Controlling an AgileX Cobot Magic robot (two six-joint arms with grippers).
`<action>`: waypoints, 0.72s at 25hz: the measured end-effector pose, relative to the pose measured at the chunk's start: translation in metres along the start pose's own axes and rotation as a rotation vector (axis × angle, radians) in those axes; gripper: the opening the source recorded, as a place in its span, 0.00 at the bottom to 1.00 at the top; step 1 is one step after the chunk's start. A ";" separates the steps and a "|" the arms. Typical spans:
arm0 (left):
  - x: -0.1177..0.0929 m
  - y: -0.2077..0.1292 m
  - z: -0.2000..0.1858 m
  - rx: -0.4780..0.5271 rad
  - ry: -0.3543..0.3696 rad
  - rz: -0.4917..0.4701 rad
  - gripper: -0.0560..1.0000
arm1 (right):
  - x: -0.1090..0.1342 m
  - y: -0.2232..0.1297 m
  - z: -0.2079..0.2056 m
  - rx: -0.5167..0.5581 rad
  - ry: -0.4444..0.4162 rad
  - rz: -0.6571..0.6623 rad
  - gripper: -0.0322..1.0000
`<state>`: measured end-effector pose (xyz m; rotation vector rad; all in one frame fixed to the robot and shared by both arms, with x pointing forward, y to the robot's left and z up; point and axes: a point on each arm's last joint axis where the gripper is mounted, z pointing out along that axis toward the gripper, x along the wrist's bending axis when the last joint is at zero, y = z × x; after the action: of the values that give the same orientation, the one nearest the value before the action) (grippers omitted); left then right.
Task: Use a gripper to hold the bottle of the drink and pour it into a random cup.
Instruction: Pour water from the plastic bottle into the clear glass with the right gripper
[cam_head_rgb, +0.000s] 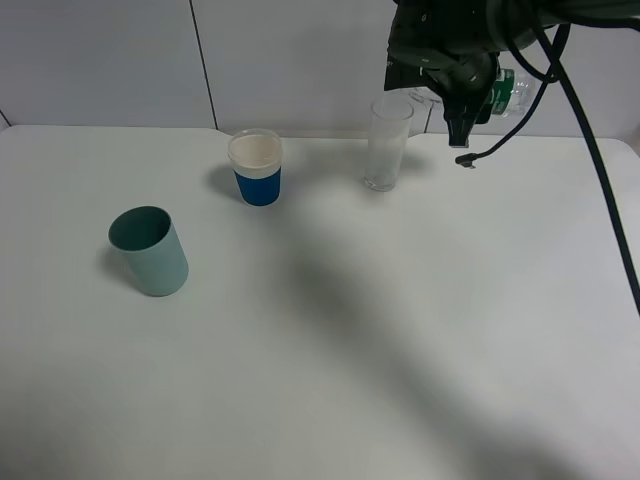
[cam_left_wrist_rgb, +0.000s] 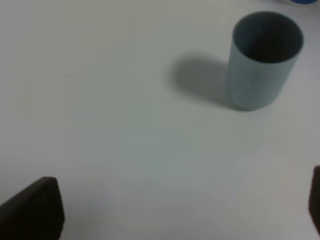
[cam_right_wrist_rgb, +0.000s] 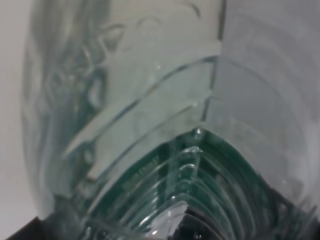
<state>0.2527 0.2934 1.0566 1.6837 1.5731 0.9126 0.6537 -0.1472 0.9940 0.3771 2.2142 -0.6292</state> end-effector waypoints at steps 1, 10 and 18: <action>0.000 0.000 0.000 0.000 0.000 0.000 0.99 | 0.000 0.000 0.000 0.001 0.000 -0.006 0.56; 0.000 0.000 0.000 0.000 0.000 0.000 0.99 | 0.000 0.000 0.000 0.003 0.000 -0.024 0.56; 0.000 0.000 0.000 0.000 0.000 0.000 0.99 | 0.000 0.000 0.000 0.004 -0.005 -0.028 0.56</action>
<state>0.2527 0.2934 1.0566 1.6837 1.5731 0.9126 0.6538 -0.1475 0.9945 0.3471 2.2169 -0.6488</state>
